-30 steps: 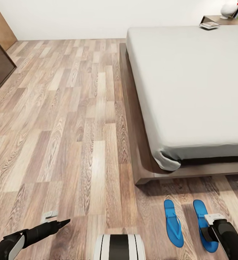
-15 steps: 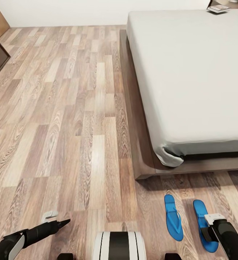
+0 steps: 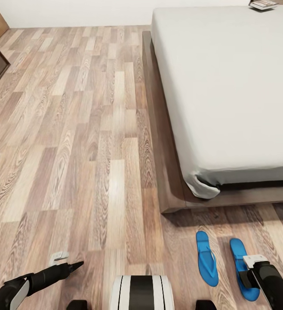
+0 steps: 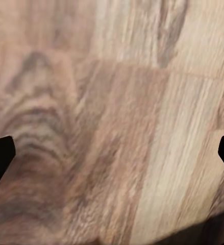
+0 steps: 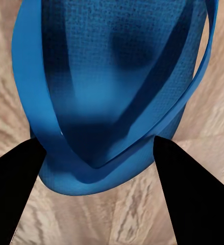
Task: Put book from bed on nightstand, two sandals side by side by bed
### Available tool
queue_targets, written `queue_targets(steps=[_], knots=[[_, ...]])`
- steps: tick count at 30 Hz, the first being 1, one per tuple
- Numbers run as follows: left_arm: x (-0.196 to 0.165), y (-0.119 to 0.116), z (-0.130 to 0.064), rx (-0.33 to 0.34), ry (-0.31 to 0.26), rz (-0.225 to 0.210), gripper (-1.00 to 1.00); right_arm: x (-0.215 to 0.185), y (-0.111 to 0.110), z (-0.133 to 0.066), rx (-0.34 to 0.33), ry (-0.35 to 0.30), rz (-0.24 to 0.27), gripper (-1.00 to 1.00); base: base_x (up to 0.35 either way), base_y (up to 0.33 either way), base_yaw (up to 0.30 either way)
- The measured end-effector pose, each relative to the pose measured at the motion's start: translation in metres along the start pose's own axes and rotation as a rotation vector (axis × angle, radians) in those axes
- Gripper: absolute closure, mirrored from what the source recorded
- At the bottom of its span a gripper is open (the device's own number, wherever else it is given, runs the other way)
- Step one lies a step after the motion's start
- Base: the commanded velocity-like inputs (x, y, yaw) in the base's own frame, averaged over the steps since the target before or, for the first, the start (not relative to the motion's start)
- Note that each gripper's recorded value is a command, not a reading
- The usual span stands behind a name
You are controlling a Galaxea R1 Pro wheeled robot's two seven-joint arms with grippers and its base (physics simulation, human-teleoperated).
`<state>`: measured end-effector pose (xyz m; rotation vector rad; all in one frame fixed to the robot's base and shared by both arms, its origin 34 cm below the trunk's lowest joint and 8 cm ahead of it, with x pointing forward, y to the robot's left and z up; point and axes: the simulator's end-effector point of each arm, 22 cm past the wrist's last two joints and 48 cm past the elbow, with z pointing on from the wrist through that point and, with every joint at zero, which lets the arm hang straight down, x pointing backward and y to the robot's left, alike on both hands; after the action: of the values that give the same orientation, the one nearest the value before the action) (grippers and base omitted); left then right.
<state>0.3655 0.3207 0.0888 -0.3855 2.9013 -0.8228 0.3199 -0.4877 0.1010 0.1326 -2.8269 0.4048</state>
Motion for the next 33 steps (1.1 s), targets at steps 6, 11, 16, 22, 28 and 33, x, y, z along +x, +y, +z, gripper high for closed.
queue_targets(steps=[6,11,16,22,28,33], knots=[[0.0000,0.0001,0.0000,0.000,0.000,-0.001,-1.00,0.0000,0.0001,0.0001,0.000,0.000,0.000,1.00,0.102,0.075,0.000],[0.0001,0.0002,0.0000,0.000,0.000,-0.001,-1.00,0.0001,-0.0001,0.0001,0.001,0.000,-0.001,1.00,0.018,0.050,0.000],[0.0002,0.0001,0.0001,0.000,0.001,0.000,-1.00,0.0000,0.0000,0.0001,0.000,0.000,-0.001,1.00,0.017,0.158,0.000],[0.0002,0.0000,0.0001,0.000,0.001,0.000,-1.00,0.0000,-0.0001,0.0000,0.001,0.000,0.000,1.00,0.076,0.016,0.000],[0.0003,0.0002,0.0001,0.000,0.000,-0.001,-1.00,0.0001,-0.0001,0.0000,0.001,0.000,0.000,1.00,0.141,0.001,0.000],[0.0002,0.0002,0.0001,0.000,0.000,-0.001,-1.00,0.0001,-0.0001,0.0001,0.001,0.000,-0.001,1.00,0.009,0.000,0.000]])
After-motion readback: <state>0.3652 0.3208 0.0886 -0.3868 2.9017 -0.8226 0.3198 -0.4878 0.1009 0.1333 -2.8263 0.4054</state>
